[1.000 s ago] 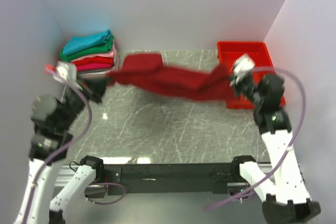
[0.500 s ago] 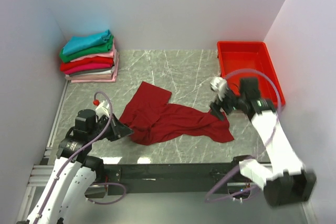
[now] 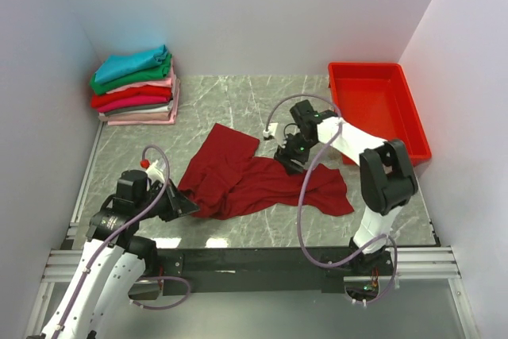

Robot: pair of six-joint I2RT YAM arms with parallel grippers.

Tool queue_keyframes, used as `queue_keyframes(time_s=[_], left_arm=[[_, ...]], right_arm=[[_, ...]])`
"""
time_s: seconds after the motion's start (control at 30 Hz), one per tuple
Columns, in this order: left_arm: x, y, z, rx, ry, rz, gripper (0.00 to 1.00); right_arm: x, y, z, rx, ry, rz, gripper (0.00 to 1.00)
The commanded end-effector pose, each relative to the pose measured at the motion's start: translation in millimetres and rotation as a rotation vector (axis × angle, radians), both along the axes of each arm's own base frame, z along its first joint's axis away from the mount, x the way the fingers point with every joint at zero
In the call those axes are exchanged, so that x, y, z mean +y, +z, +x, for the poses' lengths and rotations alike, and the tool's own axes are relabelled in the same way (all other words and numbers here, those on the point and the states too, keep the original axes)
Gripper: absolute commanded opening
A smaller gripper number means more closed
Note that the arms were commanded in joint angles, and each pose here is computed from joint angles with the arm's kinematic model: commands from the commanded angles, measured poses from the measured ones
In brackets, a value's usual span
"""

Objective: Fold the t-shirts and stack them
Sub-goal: Flatten the tshirt out

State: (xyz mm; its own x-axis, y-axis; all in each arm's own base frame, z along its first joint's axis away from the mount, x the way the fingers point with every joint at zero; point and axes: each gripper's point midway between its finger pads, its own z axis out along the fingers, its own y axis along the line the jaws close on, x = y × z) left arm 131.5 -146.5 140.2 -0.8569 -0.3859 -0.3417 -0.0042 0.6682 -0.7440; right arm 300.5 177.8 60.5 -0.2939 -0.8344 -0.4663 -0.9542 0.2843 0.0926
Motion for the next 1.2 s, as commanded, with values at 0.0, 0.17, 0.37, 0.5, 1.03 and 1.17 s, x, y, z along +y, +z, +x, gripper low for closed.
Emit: queue_keyframes(time_s=[0.0, 0.17, 0.37, 0.5, 1.03, 1.17], left_arm=[[2.6, 6.2, 3.9, -0.029, 0.016, 0.01, 0.0], [2.8, 7.3, 5.8, -0.042, 0.013, 0.016, 0.0], [5.2, 10.0, 9.2, -0.063, 0.017, 0.035, 0.0], [10.7, 19.4, 16.0, -0.103, 0.054, 0.057, 0.0], [21.8, 216.2, 150.0, -0.59, 0.215, 0.166, 0.0], [18.9, 188.2, 132.2, -0.544, 0.178, 0.152, 0.0]], right_arm=[[6.0, -3.5, 13.7, -0.051, 0.032, -0.07, 0.7], [13.1, -21.8, 9.0, -0.04, 0.041, -0.109, 0.66], [18.4, -30.9, 14.7, -0.039, 0.019, -0.143, 0.43], [19.5, 5.4, 21.7, -0.096, -0.003, -0.119, 0.02], [33.5, 161.1, 34.7, -0.199, -0.017, 0.013, 0.45], [30.9, 87.6, 12.7, -0.125, -0.009, 0.024, 0.54]])
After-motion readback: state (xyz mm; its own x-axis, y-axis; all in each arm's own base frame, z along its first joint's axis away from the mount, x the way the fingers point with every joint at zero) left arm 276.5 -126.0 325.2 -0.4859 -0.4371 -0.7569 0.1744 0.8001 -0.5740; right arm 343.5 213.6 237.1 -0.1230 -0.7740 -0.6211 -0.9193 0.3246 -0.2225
